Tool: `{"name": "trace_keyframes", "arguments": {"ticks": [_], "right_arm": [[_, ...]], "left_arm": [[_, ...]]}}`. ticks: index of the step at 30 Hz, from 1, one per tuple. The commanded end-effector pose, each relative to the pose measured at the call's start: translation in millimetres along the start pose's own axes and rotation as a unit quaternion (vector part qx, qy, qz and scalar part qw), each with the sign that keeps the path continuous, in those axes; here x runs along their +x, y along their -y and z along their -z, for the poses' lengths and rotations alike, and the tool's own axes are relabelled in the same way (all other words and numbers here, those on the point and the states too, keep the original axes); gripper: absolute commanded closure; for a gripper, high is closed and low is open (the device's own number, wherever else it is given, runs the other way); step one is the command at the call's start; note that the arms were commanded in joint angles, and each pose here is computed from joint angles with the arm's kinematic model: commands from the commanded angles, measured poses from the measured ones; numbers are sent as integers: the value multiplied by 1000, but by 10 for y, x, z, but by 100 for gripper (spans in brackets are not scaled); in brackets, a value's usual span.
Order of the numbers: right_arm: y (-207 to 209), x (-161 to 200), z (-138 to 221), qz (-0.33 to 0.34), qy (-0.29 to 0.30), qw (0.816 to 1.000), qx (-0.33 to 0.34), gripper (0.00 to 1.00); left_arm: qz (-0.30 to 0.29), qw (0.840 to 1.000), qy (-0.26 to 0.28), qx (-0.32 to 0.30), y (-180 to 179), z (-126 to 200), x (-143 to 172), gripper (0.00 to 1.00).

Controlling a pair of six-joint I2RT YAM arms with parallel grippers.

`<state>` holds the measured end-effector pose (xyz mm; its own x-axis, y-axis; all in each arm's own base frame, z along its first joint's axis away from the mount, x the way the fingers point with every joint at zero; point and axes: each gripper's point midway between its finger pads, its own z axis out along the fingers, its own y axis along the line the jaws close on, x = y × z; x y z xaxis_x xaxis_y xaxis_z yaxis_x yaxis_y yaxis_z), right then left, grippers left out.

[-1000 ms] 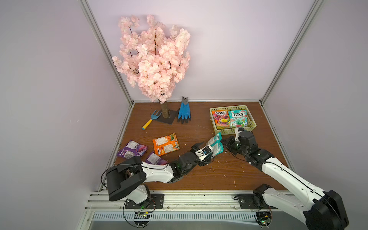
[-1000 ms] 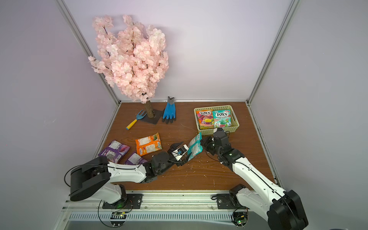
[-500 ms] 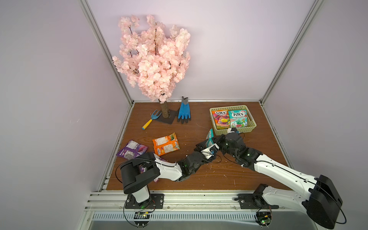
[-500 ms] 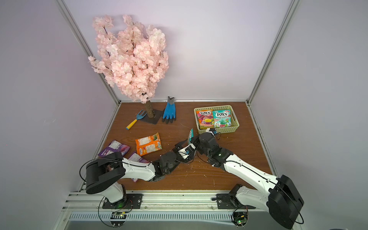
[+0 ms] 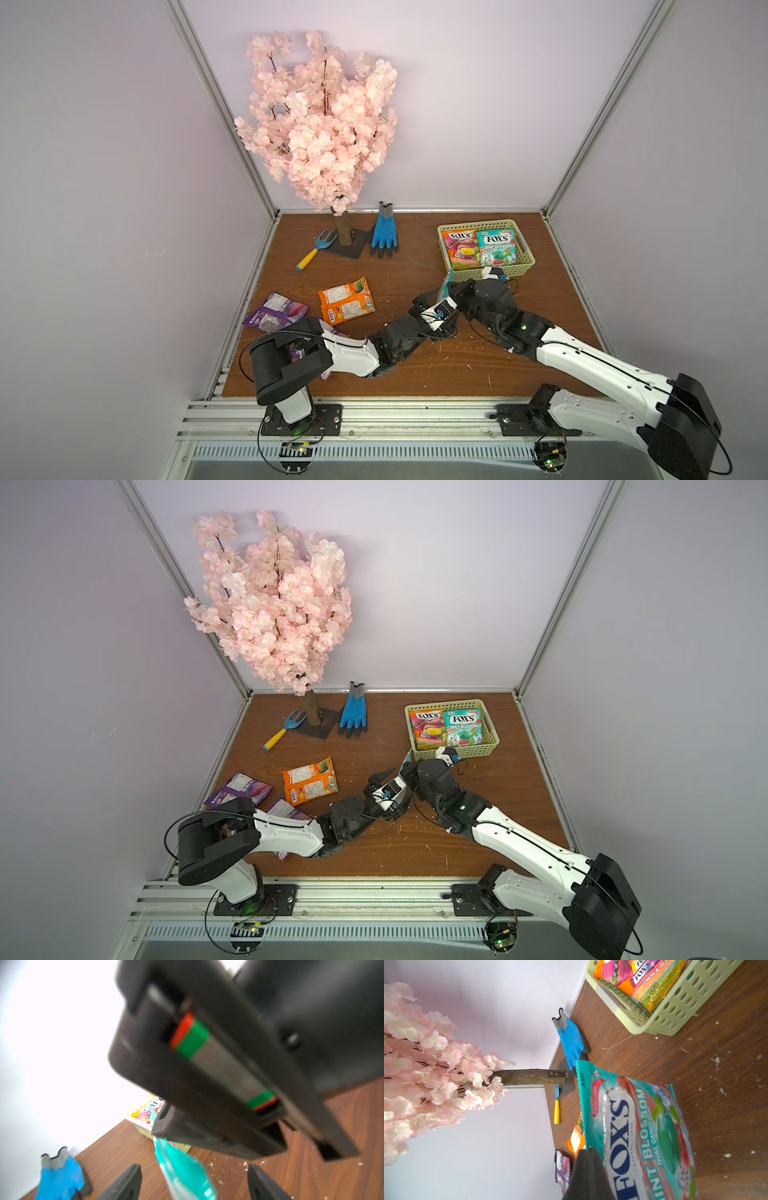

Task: Put the candies in the basket
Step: Pick up the candy at the center of the board.

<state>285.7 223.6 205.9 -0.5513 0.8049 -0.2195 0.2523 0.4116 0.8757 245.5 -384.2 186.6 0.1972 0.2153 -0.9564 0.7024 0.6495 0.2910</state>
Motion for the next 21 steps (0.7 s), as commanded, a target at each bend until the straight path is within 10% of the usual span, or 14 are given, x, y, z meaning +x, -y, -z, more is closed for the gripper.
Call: {"name": "trace_keyframes", "arguments": {"ticks": [1,13,21], "right_arm": [[-216,-82,92,-21,19,999,-45,100],[-329,-177,268,-14,46,996,-79,100],[-572,-195,311,29,56,989,-135,100]], "left_arm": [[27,999,23,10,59,4,-79,18],[5,997,33,-64,-184,6,-88,80],[32,997,46,-49,-353,38,-223,100]]}}
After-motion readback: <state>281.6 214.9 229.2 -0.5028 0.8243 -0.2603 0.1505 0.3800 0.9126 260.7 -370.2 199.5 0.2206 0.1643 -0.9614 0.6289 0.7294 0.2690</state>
